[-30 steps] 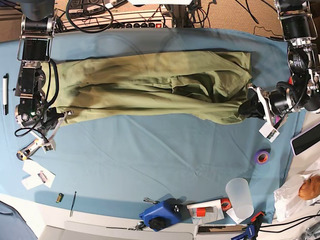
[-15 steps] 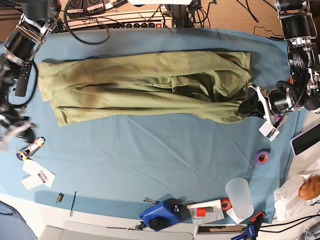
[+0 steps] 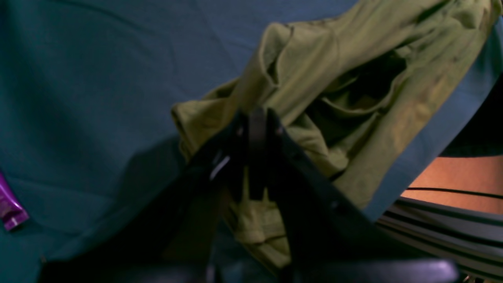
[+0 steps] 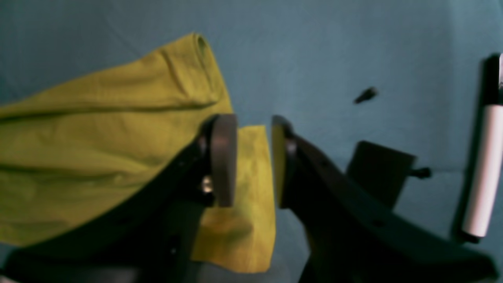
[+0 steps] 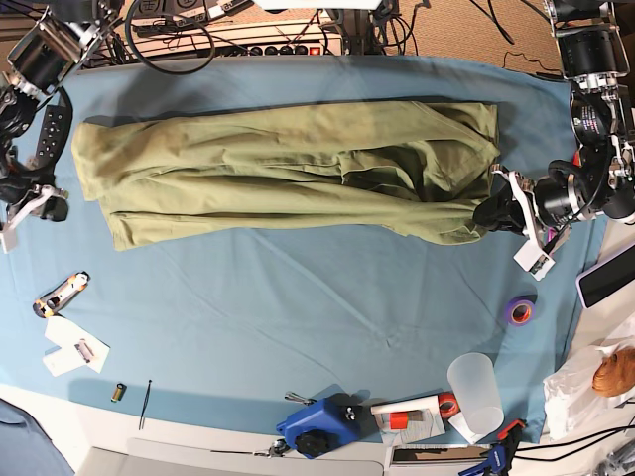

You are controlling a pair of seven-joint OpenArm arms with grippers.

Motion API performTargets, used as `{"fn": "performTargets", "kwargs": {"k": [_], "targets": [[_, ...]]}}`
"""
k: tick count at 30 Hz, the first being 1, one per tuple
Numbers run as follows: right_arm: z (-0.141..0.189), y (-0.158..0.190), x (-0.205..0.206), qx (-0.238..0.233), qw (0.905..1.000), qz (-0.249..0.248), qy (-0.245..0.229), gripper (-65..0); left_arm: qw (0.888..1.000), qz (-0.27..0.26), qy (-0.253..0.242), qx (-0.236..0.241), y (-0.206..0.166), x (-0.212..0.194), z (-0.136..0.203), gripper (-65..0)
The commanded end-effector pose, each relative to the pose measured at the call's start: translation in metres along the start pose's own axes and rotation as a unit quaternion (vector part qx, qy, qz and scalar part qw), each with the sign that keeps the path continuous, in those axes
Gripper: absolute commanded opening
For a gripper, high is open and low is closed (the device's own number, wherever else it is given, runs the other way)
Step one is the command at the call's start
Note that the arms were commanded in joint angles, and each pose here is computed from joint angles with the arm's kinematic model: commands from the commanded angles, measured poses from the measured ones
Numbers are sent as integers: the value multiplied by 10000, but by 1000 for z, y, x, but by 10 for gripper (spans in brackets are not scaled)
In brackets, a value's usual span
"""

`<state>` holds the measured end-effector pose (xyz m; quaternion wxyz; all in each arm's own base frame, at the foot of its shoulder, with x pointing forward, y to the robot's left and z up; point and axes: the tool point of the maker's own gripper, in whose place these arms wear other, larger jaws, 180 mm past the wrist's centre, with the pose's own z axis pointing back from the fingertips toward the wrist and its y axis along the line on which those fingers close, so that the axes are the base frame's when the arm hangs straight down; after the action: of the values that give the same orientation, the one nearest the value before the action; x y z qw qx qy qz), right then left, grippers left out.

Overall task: Layout the t-shirt on the table in an organized manner, then fold the t-shirt properly
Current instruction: 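Release and reposition the right gripper along the folded edge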

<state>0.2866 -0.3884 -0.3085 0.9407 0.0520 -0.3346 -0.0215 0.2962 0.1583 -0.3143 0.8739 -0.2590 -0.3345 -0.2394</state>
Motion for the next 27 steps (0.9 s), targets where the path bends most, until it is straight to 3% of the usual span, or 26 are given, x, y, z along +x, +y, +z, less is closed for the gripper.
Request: {"fn": "performTargets", "kwargs": {"k": [1, 6, 15, 21, 27], "targets": [[10, -5, 20, -73, 9994, 154, -312, -460, 9996, -152, -232, 47, 2, 16, 7, -650], [1, 7, 35, 66, 9932, 39, -1164, -461, 9995, -148, -264, 45, 2, 17, 7, -650], [-21, 18, 24, -94, 9925, -110, -1212, -461, 9995, -147, -261, 46, 2, 17, 7, -650], [-20, 0, 29, -618, 9891, -232, -1314, -461, 9995, -148, -269, 43, 2, 18, 7, -650], [-23, 4, 28, -574, 9896, -197, -1306, -461, 9995, -147, -268, 42, 2, 18, 7, -650]]}}
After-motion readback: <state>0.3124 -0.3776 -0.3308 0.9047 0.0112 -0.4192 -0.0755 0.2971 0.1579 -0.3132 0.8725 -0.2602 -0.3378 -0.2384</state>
